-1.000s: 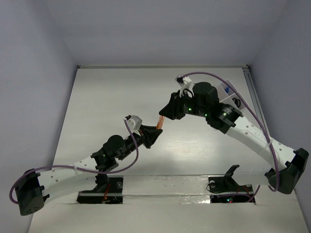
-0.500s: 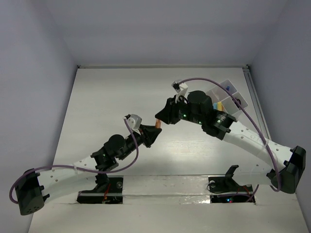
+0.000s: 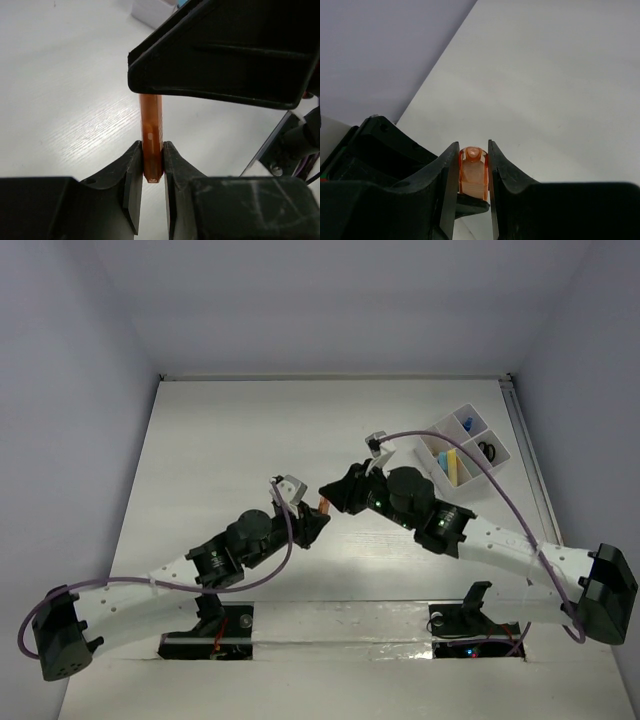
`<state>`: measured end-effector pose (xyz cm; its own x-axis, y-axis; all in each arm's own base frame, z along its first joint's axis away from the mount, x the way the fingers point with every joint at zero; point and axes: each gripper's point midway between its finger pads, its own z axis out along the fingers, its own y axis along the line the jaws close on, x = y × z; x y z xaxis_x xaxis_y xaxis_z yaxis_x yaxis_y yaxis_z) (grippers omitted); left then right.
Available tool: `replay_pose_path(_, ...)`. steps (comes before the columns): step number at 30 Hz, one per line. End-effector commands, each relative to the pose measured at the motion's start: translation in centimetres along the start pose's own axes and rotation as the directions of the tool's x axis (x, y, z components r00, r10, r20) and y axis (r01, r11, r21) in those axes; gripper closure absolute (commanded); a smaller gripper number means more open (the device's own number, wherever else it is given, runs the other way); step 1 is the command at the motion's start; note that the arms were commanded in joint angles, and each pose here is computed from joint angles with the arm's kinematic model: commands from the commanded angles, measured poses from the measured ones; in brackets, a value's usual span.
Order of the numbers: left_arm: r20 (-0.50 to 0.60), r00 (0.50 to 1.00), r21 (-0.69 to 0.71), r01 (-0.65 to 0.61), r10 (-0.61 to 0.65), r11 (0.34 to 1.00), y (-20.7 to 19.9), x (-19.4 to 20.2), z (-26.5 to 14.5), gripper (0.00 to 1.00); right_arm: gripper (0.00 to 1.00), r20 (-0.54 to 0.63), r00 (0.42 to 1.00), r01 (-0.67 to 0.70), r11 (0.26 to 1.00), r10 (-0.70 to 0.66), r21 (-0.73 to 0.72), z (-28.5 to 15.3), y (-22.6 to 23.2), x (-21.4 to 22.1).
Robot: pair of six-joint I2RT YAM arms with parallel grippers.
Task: Sort the stationery into containers
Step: Close the pen cap on the pen, then place the pen in the storage box.
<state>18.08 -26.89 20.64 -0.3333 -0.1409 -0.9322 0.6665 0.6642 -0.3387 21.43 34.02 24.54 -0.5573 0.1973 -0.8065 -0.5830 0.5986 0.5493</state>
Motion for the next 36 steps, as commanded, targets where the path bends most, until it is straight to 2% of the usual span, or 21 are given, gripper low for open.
replay_pose_path(1, 0.529, 0.837, 0.135, 0.078, -0.138, 0.988, -4.1, -19.0, -2.8, 1.00, 1.00, -0.390, 0.919, -0.015, 0.991, 0.067, 0.134, -2.0, -4.4, 14.4)
replay_pose_path(7, 0.556, 0.817, 0.155, 0.077, -0.151, 0.985, -4.0, -22.2, -2.6, 1.00, 1.00, -0.417, 0.900, -0.071, 0.985, 0.130, 0.154, -2.8, -5.4, 18.2)
replay_pose_path(10, 0.511, 0.844, 0.173, 0.085, -0.164, 0.981, -4.5, -21.4, -1.7, 1.00, 1.00, -0.395, 0.910, -0.057, 0.980, 0.130, 0.192, -2.8, -6.3, 18.0)
replay_pose_path(13, 0.431, 0.885, 0.183, 0.103, -0.174, 0.978, -4.3, -18.4, -0.6, 1.00, 1.00, -0.324, 0.943, -0.002, 0.973, 0.079, 0.231, -2.1, -6.4, 15.1)
replay_pose_path(17, 0.315, 0.927, 0.177, 0.151, -0.201, 0.973, -3.4, -13.6, -0.2, 1.00, 1.00, -0.198, 0.979, 0.005, 0.969, 0.046, 0.249, -0.3, -6.3, 8.5)
replay_pose_path(18, 0.296, 0.932, 0.180, 0.161, -0.210, 0.970, -3.3, -12.8, -0.3, 0.99, 1.00, -0.136, 0.989, -0.023, 0.968, 0.058, 0.250, 0.4, -6.5, 5.5)
replay_pose_path(20, 0.258, 0.937, 0.183, 0.191, -0.234, 0.964, -2.9, -11.0, -0.7, 0.91, 1.00, -0.077, 0.995, -0.040, 0.968, 0.061, 0.247, 1.0, -7.4, 2.6)
replay_pose_path(21, 0.242, 0.940, 0.186, 0.197, -0.239, 0.963, -2.9, -10.5, -0.8, 0.78, 1.00, -0.056, 0.996, -0.060, 0.973, 0.074, 0.221, 1.3, -7.3, 1.2)
replay_pose_path(22, 0.215, 0.947, 0.174, 0.203, -0.239, 0.963, -2.7, -9.7, -0.9, 0.69, 1.00, 0.026, 0.996, -0.090, 0.971, 0.087, 0.220, 1.6, -8.1, -2.1)
replay_pose_path(23, 0.203, 0.950, 0.169, 0.206, -0.238, 0.964, -2.5, -9.1, -1.2, 0.54, 1.00, 0.052, 0.994, -0.103, 0.970, 0.093, 0.220, 1.7, -8.6, -3.4)
replay_pose_path(25, 0.171, 0.957, 0.149, 0.210, -0.234, 0.966, -2.1, -7.9, -1.5, 0.42, 1.00, 0.120, 0.989, -0.113, 0.973, 0.090, 0.203, 1.9, -8.6, -7.2)
replay_pose_path(27, 0.170, 0.956, 0.149, 0.214, -0.239, 0.965, -1.9, -7.5, -2.4, 0.30, 1.00, 0.182, 0.979, -0.132, 0.958, 0.086, 0.256, 1.5, -11.1, -10.4)
replay_pose_path(29, 0.177, 0.955, 0.153, 0.214, -0.240, 0.965, -1.8, -7.6, -3.4, 0.26, 1.00, 0.250, 0.965, -0.152, 0.947, 0.080, 0.284, 0.3, -13.0, -14.1)
replay_pose_path(32, 0.188, 0.954, 0.158, 0.204, -0.233, 0.966, -1.9, -8.3, -4.7, 0.17, 1.00, 0.297, 0.954, -0.158, 0.922, 0.050, 0.353, -2.0, -15.2, -16.7)
replay_pose_path(33, 0.207, 0.952, 0.167, 0.191, -0.224, 0.967, -2.1, -9.0, -5.5, 0.15, 1.00, 0.345, 0.938, -0.176, 0.895, 0.027, 0.409, -3.9, -17.0, -18.1)
replay_pose_path(35, 0.210, 0.953, 0.163, 0.184, -0.217, 0.969, -2.2, -9.7, -6.6, 0.12, 1.00, 0.353, 0.936, -0.179, 0.859, -0.002, 0.480, -6.1, -19.1, -18.6)
replay_pose_path(36, 0.213, 0.953, 0.155, 0.183, -0.214, 0.971, -2.1, -10.0, -6.9, 0.08, 1.00, 0.378, 0.926, -0.202, 0.816, -0.022, 0.541, -8.1, -21.2, -19.2)
